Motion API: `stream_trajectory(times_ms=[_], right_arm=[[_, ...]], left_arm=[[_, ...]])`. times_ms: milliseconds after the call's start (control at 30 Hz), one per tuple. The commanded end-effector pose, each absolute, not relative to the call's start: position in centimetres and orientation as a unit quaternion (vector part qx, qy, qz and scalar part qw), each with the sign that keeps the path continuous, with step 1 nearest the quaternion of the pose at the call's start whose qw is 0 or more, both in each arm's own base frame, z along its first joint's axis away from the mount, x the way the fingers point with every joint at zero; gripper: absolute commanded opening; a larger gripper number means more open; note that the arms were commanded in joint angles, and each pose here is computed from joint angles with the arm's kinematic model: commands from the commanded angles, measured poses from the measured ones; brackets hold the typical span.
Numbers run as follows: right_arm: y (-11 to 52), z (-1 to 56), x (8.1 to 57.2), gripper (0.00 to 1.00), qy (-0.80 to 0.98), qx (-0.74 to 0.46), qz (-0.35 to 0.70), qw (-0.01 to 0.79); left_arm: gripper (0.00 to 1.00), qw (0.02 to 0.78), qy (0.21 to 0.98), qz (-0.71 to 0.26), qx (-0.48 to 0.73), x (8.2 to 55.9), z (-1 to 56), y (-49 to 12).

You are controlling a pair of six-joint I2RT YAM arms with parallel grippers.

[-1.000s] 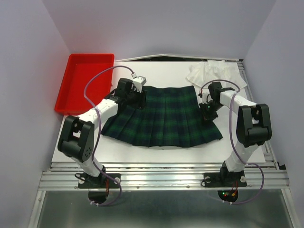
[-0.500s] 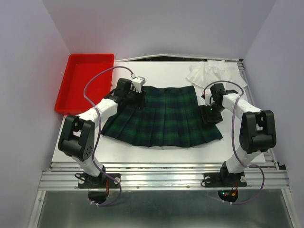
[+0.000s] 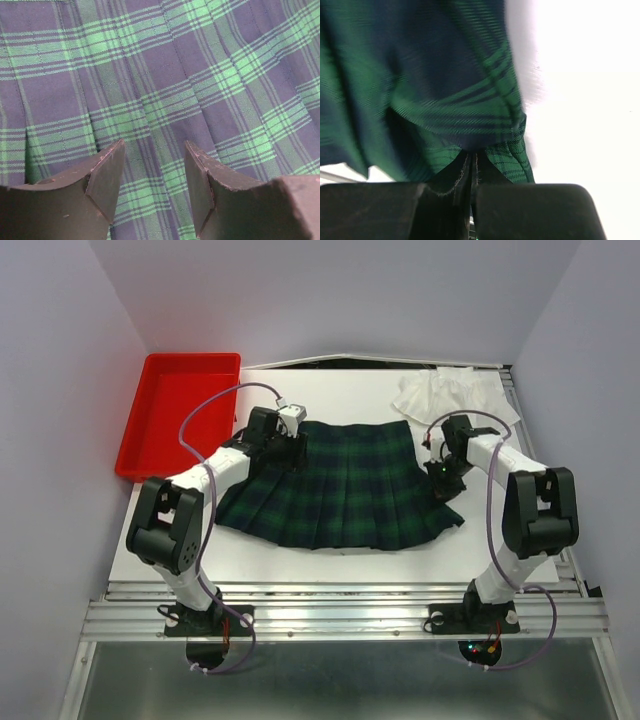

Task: Fold and stack the skirts
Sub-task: Flatten the skirt out

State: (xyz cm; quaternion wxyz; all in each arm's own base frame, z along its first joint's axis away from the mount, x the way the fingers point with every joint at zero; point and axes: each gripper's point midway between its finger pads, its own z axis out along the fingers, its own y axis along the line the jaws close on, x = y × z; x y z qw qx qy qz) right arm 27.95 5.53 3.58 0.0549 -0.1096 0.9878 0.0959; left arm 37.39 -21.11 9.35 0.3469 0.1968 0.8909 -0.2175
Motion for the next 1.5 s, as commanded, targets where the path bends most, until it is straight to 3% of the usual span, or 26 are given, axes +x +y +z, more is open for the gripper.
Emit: stream_trajectory(times_ms=[0,200,333,433,567,633,667,700,733,800,833,900,1000,1100,1267,1467], right_arm=[[7.6,9.3,30.0,0.01,0.971,-0.140,0.142,0.130],[12.4,14.9,28.6,0.01,0.934,-0.153,0.289,0.145],[15.5,15.5,25.8,0.01,0.902,-0.123,0.402,0.094],[15.4,12.6,24.6,0.01,0.905,-0.089,0.413,0.051],[13.1,11.1,26.0,0.01,0.924,-0.041,0.377,0.054],[11.4,10.5,26.9,0.08,0.935,-0.010,0.350,0.062],[10.5,10.1,27.5,0.39,0.946,0.004,0.316,0.067],[10.1,10.3,28.0,0.39,0.950,-0.003,0.302,0.075],[9.9,10.8,27.9,0.63,0.951,-0.016,0.299,0.074],[8.2,12.3,30.3,0.77,0.961,-0.015,0.251,0.116],[6.9,13.7,32.2,0.89,0.964,-0.024,0.212,0.159],[6.1,14.4,33.6,0.92,0.963,-0.040,0.187,0.190],[6.9,15.7,36.6,0.90,0.948,-0.085,0.212,0.223],[7.7,13.5,38.7,0.73,0.943,-0.102,0.238,0.207],[8.8,10.2,42.8,0.57,0.934,-0.130,0.264,0.205],[9.3,6.3,43.7,0.55,0.947,-0.120,0.244,0.170]], left_arm=[[0.61,0.343,0.894,-0.216,0.192,37.4,8.7,-21.1],[0.60,0.335,0.898,-0.213,0.192,37.4,8.3,-21.1],[0.59,0.331,0.900,-0.208,0.194,37.3,8.2,-20.8],[0.59,0.335,0.900,-0.203,0.193,37.4,8.6,-20.5],[0.59,0.351,0.893,-0.193,0.204,37.4,10.0,-19.9],[0.59,0.357,0.891,-0.188,0.209,37.2,10.7,-19.6],[0.59,0.365,0.889,-0.182,0.208,37.4,11.3,-19.4],[0.60,0.369,0.888,-0.178,0.208,37.4,11.6,-19.3],[0.61,0.373,0.887,-0.175,0.208,37.4,11.9,-19.1],[0.62,0.381,0.887,-0.163,0.202,37.5,12.6,-18.5],[0.62,0.384,0.888,-0.156,0.201,37.4,12.9,-18.2],[0.62,0.386,0.888,-0.150,0.201,37.3,13.0,-17.9],[0.62,0.371,0.892,-0.151,0.208,36.6,12.3,-17.8],[0.62,0.351,0.902,-0.150,0.203,36.4,10.9,-17.6],[0.60,0.318,0.915,-0.148,0.201,37.3,7.9,-17.8],[0.55,0.283,0.927,-0.151,0.195,39.0,5.6,-18.8]])
